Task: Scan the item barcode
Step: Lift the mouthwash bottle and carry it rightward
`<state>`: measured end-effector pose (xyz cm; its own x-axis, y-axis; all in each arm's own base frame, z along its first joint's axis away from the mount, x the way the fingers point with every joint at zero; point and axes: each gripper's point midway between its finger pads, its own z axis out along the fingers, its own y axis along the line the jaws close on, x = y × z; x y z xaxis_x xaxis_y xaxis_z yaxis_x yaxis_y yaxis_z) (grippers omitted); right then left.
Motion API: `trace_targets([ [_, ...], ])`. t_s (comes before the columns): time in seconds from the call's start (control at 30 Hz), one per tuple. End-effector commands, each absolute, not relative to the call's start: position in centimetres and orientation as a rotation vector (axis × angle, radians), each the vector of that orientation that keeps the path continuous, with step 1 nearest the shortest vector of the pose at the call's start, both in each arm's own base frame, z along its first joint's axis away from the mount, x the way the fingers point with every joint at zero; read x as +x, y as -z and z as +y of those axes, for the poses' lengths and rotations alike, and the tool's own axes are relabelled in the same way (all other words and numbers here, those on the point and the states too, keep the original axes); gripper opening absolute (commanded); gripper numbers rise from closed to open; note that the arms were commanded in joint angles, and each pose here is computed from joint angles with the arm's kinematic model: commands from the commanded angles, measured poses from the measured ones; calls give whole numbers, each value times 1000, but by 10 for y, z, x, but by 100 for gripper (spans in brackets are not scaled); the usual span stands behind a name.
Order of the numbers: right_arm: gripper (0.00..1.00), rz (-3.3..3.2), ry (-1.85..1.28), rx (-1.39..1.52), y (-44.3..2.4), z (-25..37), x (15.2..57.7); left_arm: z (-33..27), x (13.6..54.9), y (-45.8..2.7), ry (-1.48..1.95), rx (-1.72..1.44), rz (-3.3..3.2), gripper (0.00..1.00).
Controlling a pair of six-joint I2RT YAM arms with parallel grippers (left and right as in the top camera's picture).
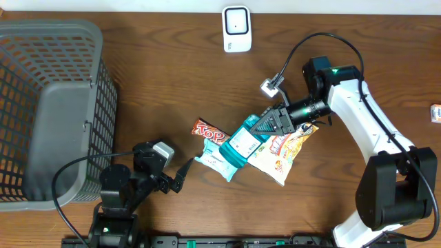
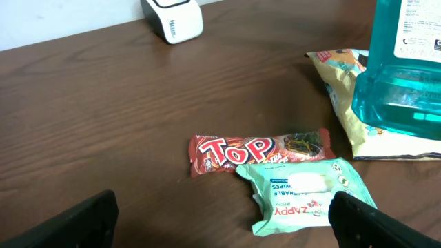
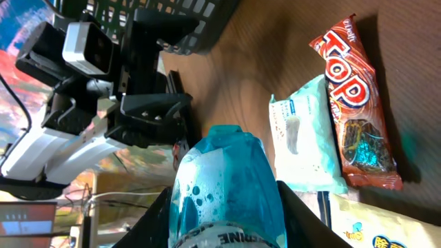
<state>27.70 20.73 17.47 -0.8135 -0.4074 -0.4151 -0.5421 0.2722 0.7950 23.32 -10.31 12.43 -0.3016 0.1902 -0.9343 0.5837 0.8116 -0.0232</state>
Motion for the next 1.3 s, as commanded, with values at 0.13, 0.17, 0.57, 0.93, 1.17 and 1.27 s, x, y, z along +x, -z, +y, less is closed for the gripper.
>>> trace_targets([
  [0.13,6,2237,-1437,-1009,-226,203,272,-102,233,-122,436,572,1878,98],
  [0.17,6,2237,-1409,-1018,-228,202,271,-102,233,-122,436,572,1878,98],
  [0.57,5,2117,-1177,-1067,-279,191,250,-102,233,-122,436,572,1878,98],
  [0.93,5,2320,-741,-797,-261,157,305,-102,233,-122,436,572,1878,98],
  [1.17,7,2306,-622,-710,-263,147,329,-102,233,-122,436,572,1878,98],
  [1.27,8,2292,-618,-711,-264,148,334,-102,233,-122,436,572,1878,98],
])
